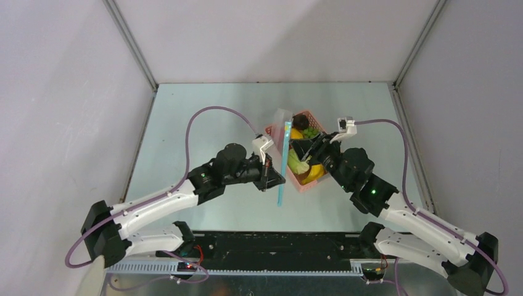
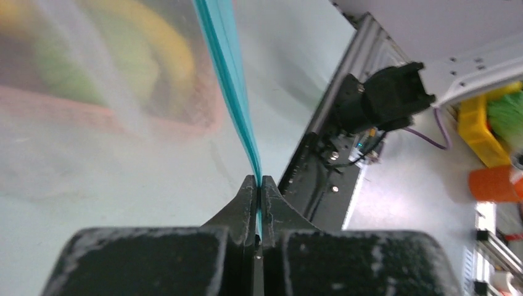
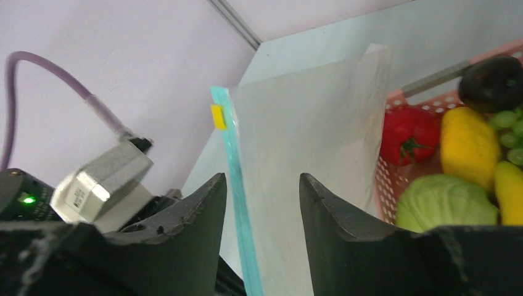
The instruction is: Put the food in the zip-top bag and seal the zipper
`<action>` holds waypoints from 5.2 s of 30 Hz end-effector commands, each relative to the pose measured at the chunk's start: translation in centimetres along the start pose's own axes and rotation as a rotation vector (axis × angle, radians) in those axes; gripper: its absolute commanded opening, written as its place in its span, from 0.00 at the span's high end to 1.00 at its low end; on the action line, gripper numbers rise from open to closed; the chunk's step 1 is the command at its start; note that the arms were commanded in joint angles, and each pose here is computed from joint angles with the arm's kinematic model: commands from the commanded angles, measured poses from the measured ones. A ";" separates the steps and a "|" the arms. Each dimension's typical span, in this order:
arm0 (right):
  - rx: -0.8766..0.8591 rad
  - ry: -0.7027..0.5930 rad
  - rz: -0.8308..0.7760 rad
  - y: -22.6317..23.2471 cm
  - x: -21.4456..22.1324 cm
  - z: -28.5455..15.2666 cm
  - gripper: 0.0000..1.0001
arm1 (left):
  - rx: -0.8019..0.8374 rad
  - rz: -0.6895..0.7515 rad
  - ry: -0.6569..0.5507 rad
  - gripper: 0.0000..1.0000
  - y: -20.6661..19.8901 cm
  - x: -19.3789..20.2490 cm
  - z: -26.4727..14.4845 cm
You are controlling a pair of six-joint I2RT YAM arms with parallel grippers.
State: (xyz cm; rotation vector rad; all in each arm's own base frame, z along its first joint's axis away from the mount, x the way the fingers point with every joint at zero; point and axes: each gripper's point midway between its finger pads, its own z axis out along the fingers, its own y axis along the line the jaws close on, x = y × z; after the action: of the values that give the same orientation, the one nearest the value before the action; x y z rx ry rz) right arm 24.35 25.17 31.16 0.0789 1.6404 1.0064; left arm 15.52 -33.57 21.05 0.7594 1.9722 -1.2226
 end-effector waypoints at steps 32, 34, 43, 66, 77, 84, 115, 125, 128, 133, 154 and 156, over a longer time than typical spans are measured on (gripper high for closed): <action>-0.117 0.276 -0.117 4.7 4.8 3.3 0.49 | -0.423 0.230 -0.074 1.00 2.7 -4.3 -3.7; -0.101 0.278 -0.111 4.4 5.0 3.5 0.53 | -0.420 0.232 -0.081 1.00 2.5 -4.5 -3.8; -0.089 0.313 -0.147 3.4 5.3 2.3 1.00 | -0.402 0.196 -0.103 0.73 2.1 -4.2 -4.5; -0.128 0.293 -0.029 3.7 4.4 1.2 1.00 | -0.232 0.118 -0.168 0.43 -0.2 -3.1 -5.4; -0.149 0.329 -0.018 4.3 5.0 0.5 1.00 | -0.270 0.111 -0.161 0.95 0.5 -3.6 -4.5; -0.165 0.357 -0.038 4.1 4.9 -0.4 1.00 | -0.380 0.153 -0.155 0.60 2.0 -3.6 -6.9; -0.269 0.638 -0.033 2.1 5.9 -5.2 0.83 | 0.072 0.310 -0.267 1.00 -1.4 -3.8 -4.3; -0.330 0.577 -0.110 2.2 6.0 -6.8 0.60 | 0.219 0.370 -0.265 1.00 -3.5 -2.5 -4.7; -0.353 0.584 -0.115 2.5 6.6 -6.5 0.60 | 0.246 0.388 -0.261 1.00 -3.9 -2.3 -4.8; -0.362 0.644 -0.121 2.6 8.4 -6.9 0.61 | 0.246 0.394 -0.272 1.00 -4.0 -2.5 -5.1; -0.297 0.583 -0.197 3.5 9.1 -7.8 0.56 | 0.022 0.331 -0.315 1.00 -0.8 -4.5 -5.2; -0.265 0.578 -0.206 3.0 9.2 -7.5 0.56 | 0.024 0.332 -0.317 1.00 -0.8 -4.5 -5.3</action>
State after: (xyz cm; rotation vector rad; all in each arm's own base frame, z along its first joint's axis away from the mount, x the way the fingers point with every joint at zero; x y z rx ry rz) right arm 12.33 27.64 25.88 -0.6495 1.9650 1.2057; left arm 15.59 -30.01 24.24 0.8456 1.5773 -1.1190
